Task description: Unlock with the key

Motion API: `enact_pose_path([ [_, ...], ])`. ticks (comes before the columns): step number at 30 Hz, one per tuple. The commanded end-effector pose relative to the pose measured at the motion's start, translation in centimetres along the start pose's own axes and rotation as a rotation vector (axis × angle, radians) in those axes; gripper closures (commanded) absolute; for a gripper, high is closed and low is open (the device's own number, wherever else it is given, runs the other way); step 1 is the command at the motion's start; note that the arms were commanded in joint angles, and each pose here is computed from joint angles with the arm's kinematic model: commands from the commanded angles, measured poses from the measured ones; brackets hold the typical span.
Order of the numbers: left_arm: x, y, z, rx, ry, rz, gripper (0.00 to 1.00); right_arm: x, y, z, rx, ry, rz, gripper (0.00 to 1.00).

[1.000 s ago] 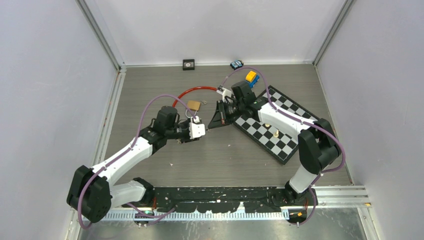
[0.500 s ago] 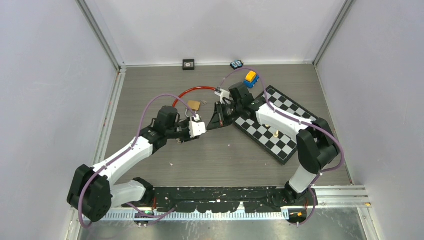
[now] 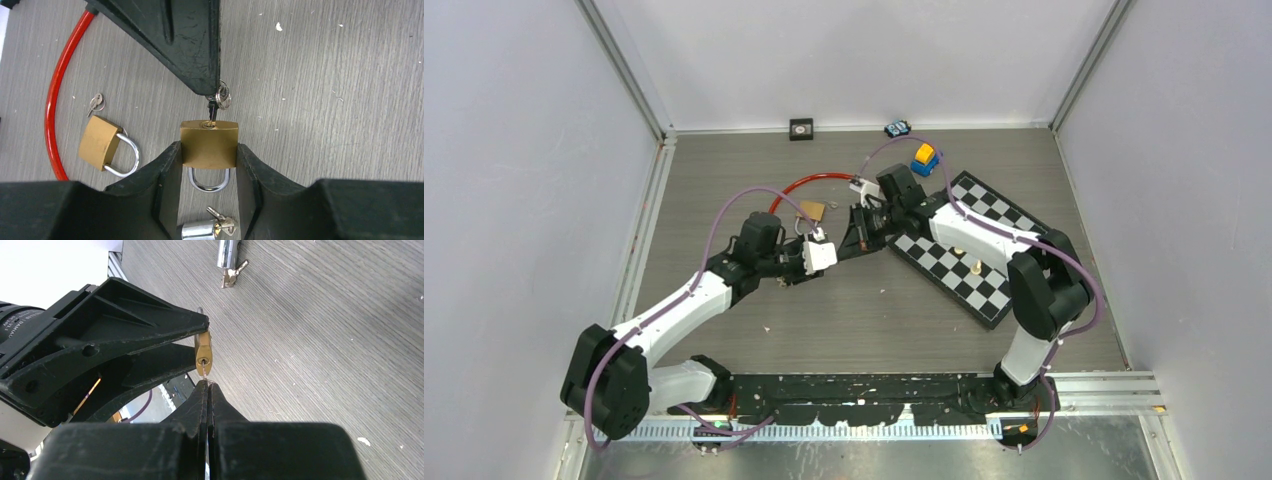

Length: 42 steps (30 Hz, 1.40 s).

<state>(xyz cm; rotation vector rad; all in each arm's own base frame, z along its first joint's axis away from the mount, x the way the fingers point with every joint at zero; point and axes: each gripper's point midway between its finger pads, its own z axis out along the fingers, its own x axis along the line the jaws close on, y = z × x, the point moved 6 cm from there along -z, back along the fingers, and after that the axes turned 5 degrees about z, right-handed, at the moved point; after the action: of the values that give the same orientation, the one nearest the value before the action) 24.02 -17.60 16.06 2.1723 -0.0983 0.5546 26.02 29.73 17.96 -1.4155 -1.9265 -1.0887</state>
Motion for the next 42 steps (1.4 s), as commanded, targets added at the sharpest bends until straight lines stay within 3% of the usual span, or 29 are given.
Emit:
enact_pose_path([
  [1, 1.1, 2.4, 0.1, -0.101, 0.011, 0.065, 1.0, 1.5, 1.1, 0.3, -0.007, 0.044, -0.04, 0.99],
  [27, -0.5, 3.2, -0.2, -0.189, -0.072, 0.077, 1.0, 2.0, 1.5, 4.0, 0.049, 0.137, -0.01, 0.99],
  [31, -0.6, 3.2, -0.5, -0.192, -0.077, 0.076, 1.0, 1.7, 1.8, 2.6, 0.025, 0.132, -0.049, 0.88],
  [36, -1.2, 3.5, -1.1, -0.243, -0.138, 0.039, 1.0, 0.9, 2.6, -0.8, -0.046, 0.15, -0.116, 0.58],
  [42, -2.2, 3.8, -1.6, -0.321, -0.243, -0.03, 1.0, 0.4, 2.9, -6.2, -0.154, 0.178, -0.318, 0.52],
])
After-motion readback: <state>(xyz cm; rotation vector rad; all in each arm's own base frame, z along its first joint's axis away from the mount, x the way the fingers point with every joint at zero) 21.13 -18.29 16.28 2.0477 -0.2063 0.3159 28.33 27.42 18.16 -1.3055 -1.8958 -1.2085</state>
